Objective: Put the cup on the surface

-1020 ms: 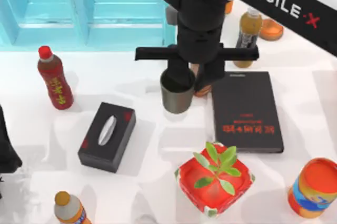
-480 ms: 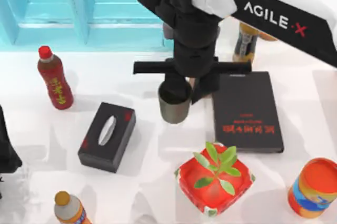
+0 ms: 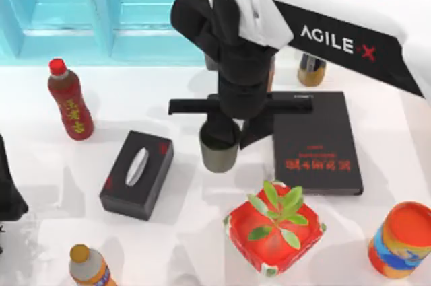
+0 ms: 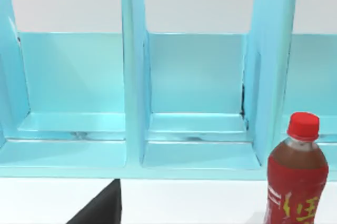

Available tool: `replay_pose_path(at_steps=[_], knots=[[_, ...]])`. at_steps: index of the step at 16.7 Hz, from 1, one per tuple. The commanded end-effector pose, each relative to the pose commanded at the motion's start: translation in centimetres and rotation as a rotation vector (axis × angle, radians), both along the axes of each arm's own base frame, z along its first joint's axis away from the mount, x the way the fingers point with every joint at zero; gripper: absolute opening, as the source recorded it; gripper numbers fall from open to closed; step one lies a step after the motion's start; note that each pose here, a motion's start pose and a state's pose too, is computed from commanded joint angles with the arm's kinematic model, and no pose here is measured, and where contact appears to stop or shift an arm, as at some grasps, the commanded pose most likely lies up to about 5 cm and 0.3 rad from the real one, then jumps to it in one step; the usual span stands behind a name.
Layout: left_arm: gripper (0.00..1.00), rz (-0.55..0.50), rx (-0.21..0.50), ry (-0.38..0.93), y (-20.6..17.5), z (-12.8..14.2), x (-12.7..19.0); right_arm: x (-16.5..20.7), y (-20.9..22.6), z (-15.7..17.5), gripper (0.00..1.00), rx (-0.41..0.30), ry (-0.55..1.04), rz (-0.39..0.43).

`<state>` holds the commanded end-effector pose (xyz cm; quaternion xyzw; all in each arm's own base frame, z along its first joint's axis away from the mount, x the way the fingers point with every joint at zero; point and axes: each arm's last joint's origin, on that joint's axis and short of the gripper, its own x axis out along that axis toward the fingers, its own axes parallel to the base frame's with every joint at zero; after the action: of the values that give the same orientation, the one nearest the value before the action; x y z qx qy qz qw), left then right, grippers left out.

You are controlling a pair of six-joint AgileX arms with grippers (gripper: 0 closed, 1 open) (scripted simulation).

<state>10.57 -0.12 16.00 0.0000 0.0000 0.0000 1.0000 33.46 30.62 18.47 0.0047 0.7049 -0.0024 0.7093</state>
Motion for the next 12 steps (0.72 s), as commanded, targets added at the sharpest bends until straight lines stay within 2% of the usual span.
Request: replay_pose_path(at_steps=[12], knots=[[1.0,0.0,0.0,0.0,0.0,0.0,0.0,0.0,0.0,0.0,0.9,0.0,0.0,0.0]])
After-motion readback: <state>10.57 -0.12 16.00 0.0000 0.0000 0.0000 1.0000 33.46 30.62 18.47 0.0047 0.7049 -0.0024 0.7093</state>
